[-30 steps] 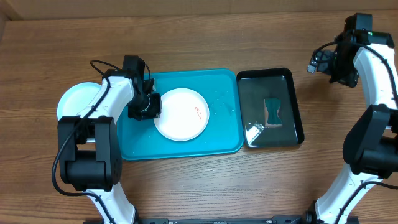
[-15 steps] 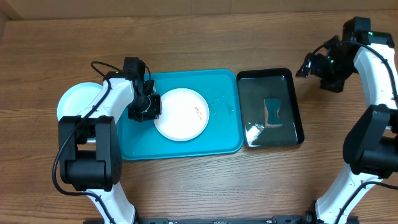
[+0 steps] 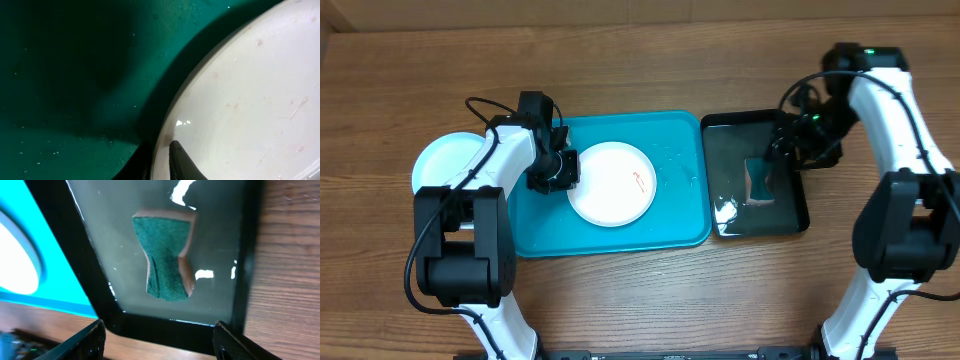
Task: Clean dirty plates on tray and stack at the side
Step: 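Lower right gripper into black tray and grasp the green sponge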
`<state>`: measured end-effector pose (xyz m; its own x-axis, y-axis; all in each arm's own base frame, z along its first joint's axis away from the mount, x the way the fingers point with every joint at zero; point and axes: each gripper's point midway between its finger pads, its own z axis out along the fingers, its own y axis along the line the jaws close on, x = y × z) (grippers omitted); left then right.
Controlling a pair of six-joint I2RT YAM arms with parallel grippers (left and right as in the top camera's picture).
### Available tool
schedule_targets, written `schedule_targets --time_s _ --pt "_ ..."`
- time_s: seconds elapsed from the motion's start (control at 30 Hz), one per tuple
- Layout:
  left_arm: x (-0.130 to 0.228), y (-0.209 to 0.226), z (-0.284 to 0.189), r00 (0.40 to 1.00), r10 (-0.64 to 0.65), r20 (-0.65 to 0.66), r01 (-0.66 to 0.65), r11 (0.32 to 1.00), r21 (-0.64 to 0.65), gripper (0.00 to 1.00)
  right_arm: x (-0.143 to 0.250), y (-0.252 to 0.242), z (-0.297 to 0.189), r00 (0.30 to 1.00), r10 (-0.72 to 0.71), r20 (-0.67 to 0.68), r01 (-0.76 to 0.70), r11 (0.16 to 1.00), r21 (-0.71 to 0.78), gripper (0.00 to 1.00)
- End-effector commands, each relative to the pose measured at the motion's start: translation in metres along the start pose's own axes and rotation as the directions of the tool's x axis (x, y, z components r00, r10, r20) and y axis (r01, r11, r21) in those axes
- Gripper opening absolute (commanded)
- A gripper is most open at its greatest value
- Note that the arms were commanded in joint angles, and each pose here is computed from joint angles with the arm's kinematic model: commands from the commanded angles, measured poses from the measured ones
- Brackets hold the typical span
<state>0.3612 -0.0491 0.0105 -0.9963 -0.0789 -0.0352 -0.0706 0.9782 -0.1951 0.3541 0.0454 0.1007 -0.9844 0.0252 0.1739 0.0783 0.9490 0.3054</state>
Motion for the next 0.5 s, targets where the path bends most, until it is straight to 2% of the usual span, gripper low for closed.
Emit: schedule_targets --time_s 0.0,0.13,0.47 --pt "0.000 0.000 -0.005 1.000 0.019 0.015 -0.018 1.000 -0.004 0.16 0.007 0.000 -0.001 0.998 -0.067 0.009 0.065 0.992 0.112 0.70" --pt "0.000 0.000 -0.005 1.000 0.018 0.016 -0.018 1.000 -0.004 0.16 0.007 0.008 0.015 0.994 -0.108 -0.002 0.107 0.982 0.158 0.70" --pt "0.000 0.000 -0.005 1.000 0.018 0.016 -0.018 1.000 -0.004 0.16 -0.005 0.000 0.049 0.996 -0.074 0.055 0.060 0.971 0.230 0.68"
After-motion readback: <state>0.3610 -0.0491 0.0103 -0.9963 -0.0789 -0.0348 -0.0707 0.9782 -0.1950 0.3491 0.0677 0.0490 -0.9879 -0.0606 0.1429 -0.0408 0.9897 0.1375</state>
